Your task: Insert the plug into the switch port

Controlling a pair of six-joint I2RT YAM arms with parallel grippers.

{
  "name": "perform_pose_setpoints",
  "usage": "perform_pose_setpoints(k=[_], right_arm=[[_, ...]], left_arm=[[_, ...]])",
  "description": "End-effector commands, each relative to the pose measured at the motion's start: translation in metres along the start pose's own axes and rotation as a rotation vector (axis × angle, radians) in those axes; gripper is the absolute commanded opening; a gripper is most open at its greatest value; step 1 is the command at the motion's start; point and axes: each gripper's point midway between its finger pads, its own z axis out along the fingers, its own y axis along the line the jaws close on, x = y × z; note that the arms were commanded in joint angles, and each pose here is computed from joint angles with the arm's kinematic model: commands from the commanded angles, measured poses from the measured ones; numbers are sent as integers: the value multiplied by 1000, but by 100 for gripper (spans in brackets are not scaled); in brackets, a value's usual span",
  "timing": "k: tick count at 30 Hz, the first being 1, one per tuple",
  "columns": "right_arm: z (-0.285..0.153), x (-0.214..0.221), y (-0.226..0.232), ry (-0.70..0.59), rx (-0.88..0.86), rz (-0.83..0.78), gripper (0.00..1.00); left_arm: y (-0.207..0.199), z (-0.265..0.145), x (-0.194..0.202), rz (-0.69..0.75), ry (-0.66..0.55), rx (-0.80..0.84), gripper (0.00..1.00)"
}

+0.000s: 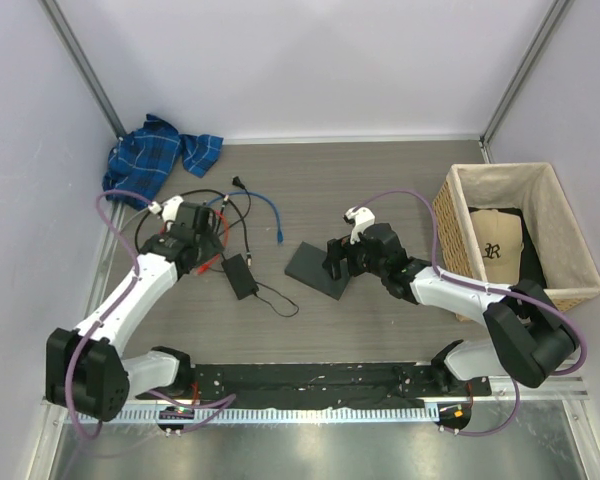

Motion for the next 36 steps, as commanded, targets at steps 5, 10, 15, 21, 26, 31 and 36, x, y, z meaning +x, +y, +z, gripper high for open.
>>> perform_pose_setpoints(k=[5,10,15,21,26,31,36], right_arm=[[1,-16,8,-58,-27,3,95],[0,-16,8,-54,-30,2,95],[0,-16,8,-55,-27,3,95],[2,-14,7,-48,-22,0,95],[2,-15,8,-48,-26,2,95],[1,-15,9,-49,-30,2,95],[0,-17,10,-55,-30,3,95]], left_arm=[[47,72,-29,-192,-79,-131,57],[53,114,-14,-219,24,-170,44],[57,133,-5,-204,71,-217,33],[62,126,3,-200,114,-243,0],[82,85,-17,-174,46,-333,0],[82,31,-68,-153,-94,-333,0],[47,-21,-110,-106,-210,-194,0]])
